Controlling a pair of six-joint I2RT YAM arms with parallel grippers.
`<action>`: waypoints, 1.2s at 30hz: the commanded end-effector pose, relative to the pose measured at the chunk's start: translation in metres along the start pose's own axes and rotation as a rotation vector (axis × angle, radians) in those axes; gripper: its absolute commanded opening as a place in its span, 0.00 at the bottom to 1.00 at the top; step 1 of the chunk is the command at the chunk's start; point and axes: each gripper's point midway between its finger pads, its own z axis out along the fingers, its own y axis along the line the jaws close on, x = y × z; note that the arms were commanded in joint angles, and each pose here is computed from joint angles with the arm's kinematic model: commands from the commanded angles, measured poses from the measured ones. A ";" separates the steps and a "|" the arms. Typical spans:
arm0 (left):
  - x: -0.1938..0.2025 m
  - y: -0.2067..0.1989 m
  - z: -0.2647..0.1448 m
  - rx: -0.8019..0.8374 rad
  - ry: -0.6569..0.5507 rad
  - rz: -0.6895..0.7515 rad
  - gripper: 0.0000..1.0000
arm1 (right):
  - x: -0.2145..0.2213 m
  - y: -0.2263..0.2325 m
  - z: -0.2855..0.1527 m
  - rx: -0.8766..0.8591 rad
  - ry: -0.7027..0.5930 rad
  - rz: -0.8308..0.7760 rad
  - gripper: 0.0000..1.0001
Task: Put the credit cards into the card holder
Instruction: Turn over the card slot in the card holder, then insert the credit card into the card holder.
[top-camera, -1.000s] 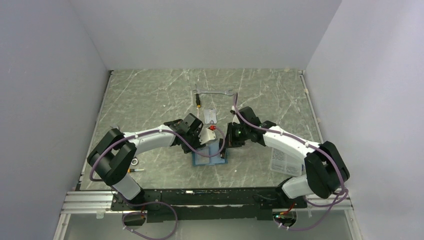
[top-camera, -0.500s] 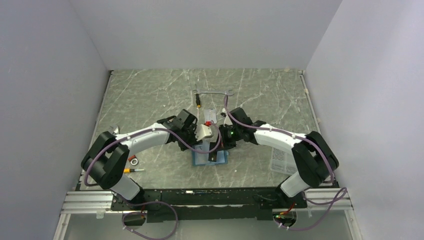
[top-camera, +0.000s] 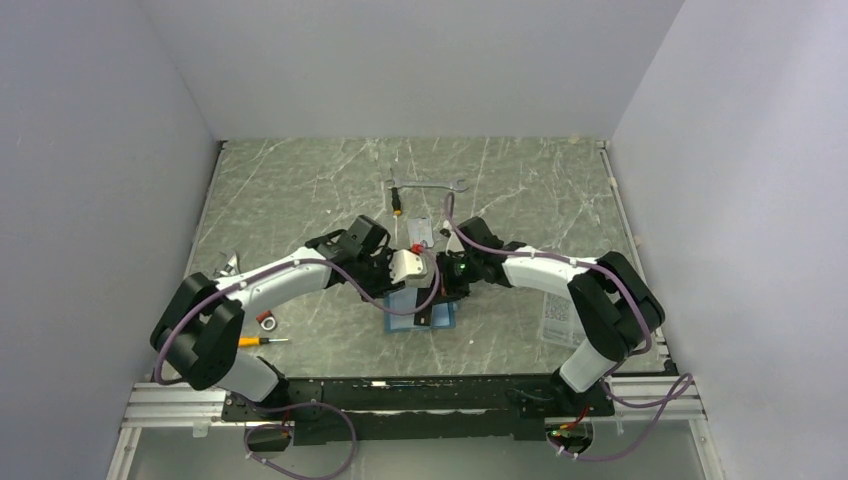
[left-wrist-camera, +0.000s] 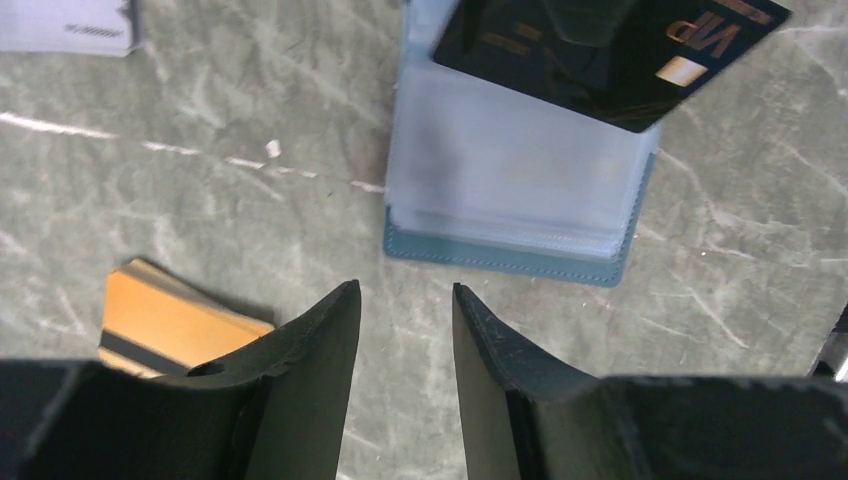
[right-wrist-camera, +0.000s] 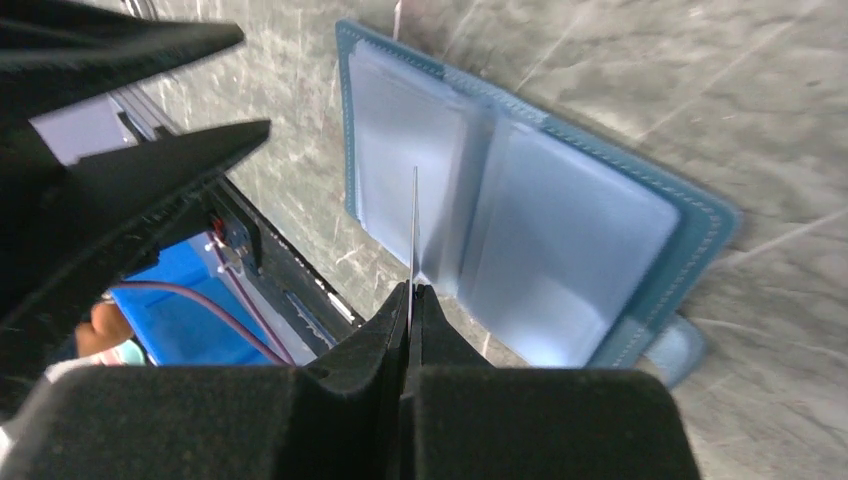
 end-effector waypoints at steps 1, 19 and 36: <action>-0.018 -0.009 0.012 0.056 -0.029 0.042 0.45 | -0.015 0.005 -0.016 -0.092 -0.041 0.002 0.00; 0.000 -0.024 0.032 0.057 0.074 0.137 0.41 | -0.015 -0.014 -0.008 -0.154 -0.056 0.060 0.00; 0.029 -0.029 0.034 0.045 0.143 0.152 0.39 | -0.012 -0.014 -0.001 -0.241 -0.098 0.106 0.00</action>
